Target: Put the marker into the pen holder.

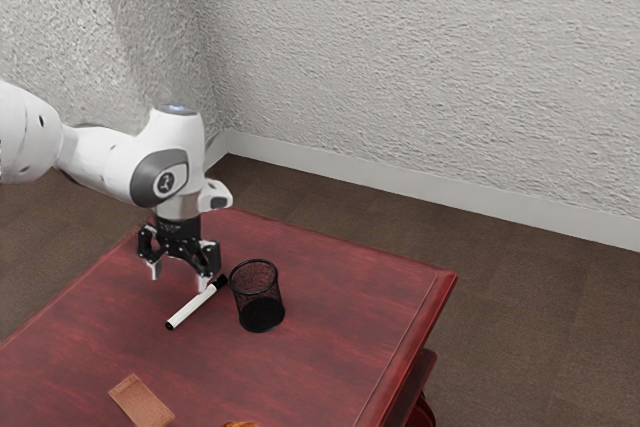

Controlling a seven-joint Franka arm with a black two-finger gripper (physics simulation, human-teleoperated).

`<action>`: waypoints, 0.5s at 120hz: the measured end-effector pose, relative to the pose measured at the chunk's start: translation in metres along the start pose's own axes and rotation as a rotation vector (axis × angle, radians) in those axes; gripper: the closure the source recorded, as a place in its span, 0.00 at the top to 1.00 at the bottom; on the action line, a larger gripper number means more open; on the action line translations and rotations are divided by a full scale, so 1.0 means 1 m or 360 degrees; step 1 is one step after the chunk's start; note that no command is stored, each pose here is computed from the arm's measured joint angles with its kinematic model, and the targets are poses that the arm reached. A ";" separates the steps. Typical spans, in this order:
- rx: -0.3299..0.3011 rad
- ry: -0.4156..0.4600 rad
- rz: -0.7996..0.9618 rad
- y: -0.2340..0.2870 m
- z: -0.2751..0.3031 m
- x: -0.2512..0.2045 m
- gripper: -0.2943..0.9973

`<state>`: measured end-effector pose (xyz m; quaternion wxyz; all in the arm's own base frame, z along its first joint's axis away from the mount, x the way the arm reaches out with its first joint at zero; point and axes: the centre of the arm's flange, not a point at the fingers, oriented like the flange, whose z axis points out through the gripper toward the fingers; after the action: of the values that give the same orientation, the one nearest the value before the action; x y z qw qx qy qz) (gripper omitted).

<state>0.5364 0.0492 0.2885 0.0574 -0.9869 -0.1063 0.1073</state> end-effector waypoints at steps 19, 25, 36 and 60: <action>-0.0004 0.0047 0.0032 0.004 0.018 0.008 0.77; -0.0005 0.0058 0.0041 0.005 0.022 0.010 0.77; -0.0006 0.0074 0.0055 0.006 0.028 0.013 0.77; -0.0003 0.0085 0.0082 0.008 0.038 0.018 0.77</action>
<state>0.5464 0.0484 0.2472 0.0565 -0.9918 -0.0793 0.0823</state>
